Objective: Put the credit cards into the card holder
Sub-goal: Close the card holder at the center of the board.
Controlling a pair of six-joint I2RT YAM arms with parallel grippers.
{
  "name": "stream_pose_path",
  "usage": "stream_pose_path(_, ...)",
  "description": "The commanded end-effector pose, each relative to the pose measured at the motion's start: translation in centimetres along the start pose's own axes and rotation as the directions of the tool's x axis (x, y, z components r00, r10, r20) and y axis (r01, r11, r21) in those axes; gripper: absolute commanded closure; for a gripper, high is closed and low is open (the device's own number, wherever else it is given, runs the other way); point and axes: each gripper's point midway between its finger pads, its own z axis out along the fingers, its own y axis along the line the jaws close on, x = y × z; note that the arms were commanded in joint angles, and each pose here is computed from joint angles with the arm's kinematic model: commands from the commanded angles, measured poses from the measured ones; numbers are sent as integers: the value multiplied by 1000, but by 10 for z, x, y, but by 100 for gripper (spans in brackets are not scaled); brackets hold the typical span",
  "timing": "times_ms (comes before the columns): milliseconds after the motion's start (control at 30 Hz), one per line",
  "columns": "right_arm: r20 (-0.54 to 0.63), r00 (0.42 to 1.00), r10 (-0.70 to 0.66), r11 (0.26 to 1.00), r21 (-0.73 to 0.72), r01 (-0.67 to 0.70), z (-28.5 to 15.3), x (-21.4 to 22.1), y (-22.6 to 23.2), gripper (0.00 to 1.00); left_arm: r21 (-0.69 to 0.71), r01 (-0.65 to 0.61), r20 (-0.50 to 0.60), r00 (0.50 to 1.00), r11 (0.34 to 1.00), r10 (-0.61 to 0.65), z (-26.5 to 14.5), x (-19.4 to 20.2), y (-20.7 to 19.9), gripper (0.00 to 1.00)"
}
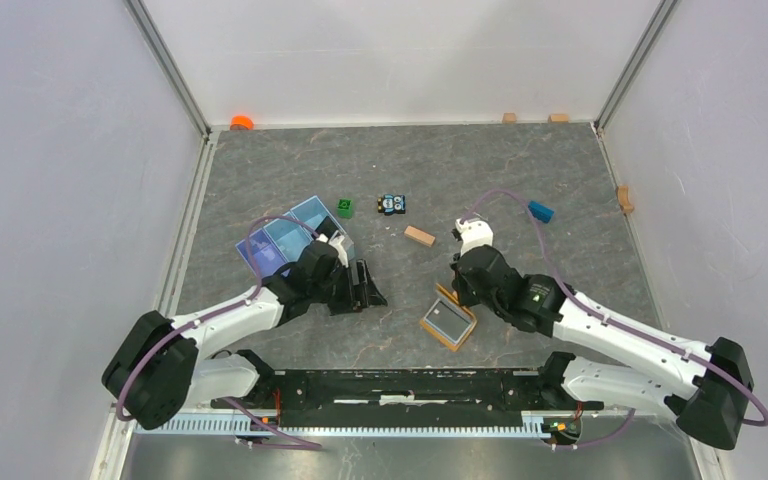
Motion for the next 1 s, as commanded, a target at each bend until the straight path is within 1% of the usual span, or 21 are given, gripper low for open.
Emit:
stream_pose_path(0, -29, 999, -39, 985, -170, 34, 10, 17, 29, 100, 60, -55, 20, 998, 997, 53, -1, -11, -14, 18)
stream_pose_path(100, -89, 995, -32, 953, -304, 3, 16, 46, 52, 100, 63, -47, 15, 999, 997, 46, 0, -9, -13, 18)
stream_pose_path(200, -128, 991, -42, 936, -352, -6, 19, 67, 62, 98, 72, -42, 13, 999, 997, 41, 1, -7, -13, 18)
stream_pose_path(267, -146, 987, -61, 928, -373, 2, 18, 75, 68, 94, 79, -36, 7, 999, 996, 36, 2, -6, -13, 18)
stream_pose_path(367, -157, 984, -80, 916, -401, 11, 16, 78, 76, 80, 87, -24, -3, 1000, 996, 25, 4, -3, -13, 18)
stream_pose_path(500, -96, 991, -91, 901, -433, 40, 8, 55, 85, 48, 118, -18, 9, 1000, 993, 17, 4, -6, -19, 18)
stream_pose_path(567, -62, 992, -107, 893, -445, 69, -1, 38, 88, 38, 129, -14, 10, 1000, 992, 13, 4, -7, -23, 18)
stream_pose_path(633, -29, 991, -134, 899, -424, 109, -9, 21, 85, 33, 145, -9, 14, 1000, 989, 7, 5, -8, -29, 19)
stream_pose_path(767, 44, 987, -158, 921, -353, 163, -22, -13, 68, 27, 160, -8, 28, 1000, 987, 3, 6, -10, -40, 20)
stream_pose_path(833, 75, 988, -135, 936, -319, 152, -26, -29, 55, 24, 163, -10, 27, 1000, 987, 6, 7, -9, -45, 20)
stream_pose_path(900, 89, 991, -102, 953, -275, 123, -25, -39, 36, 23, 162, -11, 26, 1000, 987, 6, 8, -9, -48, 20)
stream_pose_path(967, 74, 994, -80, 969, -228, 95, -16, -37, 14, 23, 163, -13, 27, 1000, 987, 9, 9, -9, -51, 20)
